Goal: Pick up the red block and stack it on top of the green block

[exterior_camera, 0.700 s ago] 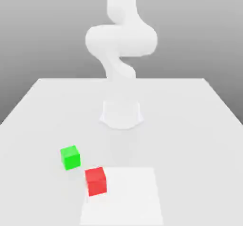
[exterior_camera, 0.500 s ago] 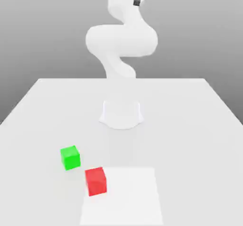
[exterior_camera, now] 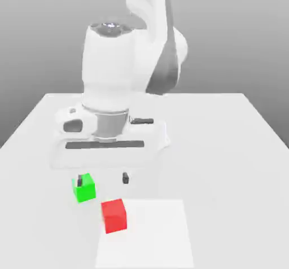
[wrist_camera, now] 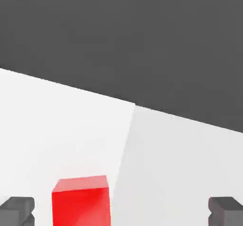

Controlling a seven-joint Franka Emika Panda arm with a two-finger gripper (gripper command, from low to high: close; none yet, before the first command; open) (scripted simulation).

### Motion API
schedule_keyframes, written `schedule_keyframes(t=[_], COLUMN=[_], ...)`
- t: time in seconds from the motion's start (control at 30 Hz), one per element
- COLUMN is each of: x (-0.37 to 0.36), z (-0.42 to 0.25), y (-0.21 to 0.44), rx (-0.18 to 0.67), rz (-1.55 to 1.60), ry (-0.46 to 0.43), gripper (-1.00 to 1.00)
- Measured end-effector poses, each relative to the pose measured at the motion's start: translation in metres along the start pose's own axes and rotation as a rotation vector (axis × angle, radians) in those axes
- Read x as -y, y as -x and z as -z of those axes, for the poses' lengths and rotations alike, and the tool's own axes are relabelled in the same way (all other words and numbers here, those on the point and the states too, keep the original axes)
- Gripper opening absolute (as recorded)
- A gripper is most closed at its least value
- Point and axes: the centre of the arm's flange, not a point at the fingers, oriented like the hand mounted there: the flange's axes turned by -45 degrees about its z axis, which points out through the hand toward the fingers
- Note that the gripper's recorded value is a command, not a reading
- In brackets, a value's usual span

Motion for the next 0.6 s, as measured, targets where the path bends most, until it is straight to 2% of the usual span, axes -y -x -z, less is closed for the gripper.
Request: schedule_keyframes(t=[0.1,0.37,0.4,0.6], x=[0.004,0.007,0.008,0.008], z=[-0.025,-0.078,-0.083,-0.086], y=[0.007,0.01,0.011,0.012], rx=[0.011,0.014,0.016,0.018], rz=[0.015,0.018,0.018,0.019], ry=[-0.033,-0.038,-0.038,-0.039], gripper=[0.0,0.0,-1.0,-1.0])
